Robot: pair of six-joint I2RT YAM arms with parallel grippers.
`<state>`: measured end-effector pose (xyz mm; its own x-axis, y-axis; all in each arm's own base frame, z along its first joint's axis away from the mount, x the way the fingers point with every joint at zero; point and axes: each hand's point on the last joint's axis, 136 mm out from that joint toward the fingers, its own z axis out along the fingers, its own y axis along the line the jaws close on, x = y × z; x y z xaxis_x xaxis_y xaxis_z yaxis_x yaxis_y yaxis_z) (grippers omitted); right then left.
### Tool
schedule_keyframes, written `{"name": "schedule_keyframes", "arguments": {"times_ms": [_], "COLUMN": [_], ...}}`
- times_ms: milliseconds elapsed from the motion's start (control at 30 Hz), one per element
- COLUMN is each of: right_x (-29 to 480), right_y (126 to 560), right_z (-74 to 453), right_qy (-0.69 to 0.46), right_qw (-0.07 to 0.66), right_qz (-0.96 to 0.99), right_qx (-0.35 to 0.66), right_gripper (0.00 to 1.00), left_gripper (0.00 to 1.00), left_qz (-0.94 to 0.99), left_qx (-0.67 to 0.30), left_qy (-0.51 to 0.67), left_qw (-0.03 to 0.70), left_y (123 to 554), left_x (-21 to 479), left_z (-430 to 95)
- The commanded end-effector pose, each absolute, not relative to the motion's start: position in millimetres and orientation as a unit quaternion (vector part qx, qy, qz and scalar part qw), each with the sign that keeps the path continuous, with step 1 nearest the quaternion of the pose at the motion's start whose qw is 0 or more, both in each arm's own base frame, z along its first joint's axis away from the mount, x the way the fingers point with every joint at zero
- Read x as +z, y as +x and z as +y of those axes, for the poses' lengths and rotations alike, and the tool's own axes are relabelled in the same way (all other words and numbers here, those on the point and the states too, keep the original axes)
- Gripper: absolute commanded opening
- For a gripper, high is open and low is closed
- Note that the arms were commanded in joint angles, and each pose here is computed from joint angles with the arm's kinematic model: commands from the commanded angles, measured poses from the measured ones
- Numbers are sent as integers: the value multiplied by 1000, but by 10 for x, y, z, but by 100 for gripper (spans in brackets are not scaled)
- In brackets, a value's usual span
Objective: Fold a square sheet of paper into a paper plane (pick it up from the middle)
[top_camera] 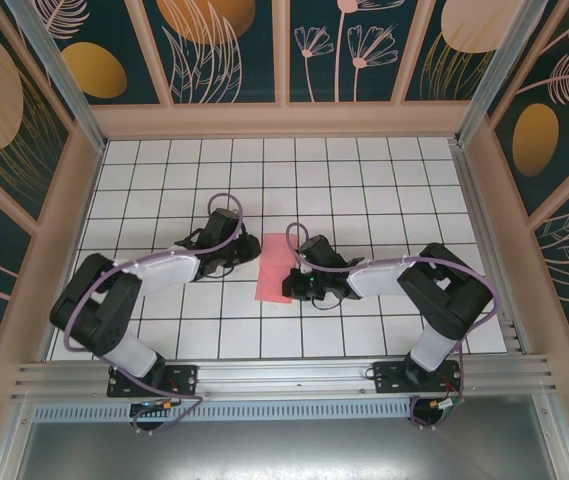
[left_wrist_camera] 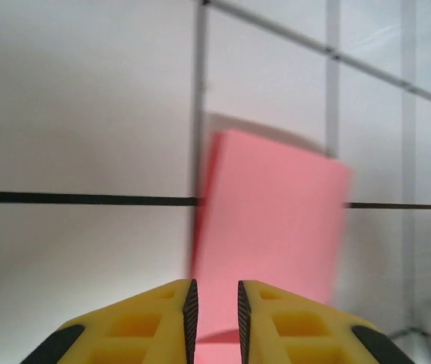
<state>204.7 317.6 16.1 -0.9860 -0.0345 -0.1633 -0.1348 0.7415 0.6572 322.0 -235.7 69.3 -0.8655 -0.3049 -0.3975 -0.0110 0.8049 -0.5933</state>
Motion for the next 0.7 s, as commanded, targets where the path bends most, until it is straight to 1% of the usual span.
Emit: {"name": "schedule_keyframes", "arguments": {"times_ms": [0,100,333,533,667], "right_x": [-242,-217,-151,-83,-41], "right_y": [1775,1801,1850,1911,1944], "right_z": [2855,2875,2936,2983,3019], "right_qy": [-34,-33,-33,-38,-43], "right_qw": [10,13,21,27,28], "right_qz": [962,961,958,957,956], "right_qx": [271,274,285,287,290], "right_gripper": [2,2,3,3,3], "left_gripper": [23,22,21,21,21], "left_qz": [889,878,882,899,903], "left_qx": [-387,-429,-441,-410,-401], "left_qy": [-51,-22,-9,-26,-33], "left_qw": [238,209,164,150,151], "left_y": [3086,2952,2852,2822,2779], "left_x": [978,1001,693,393,287], "left_z": [-2596,-2777,-2968,-2873,-2807]}}
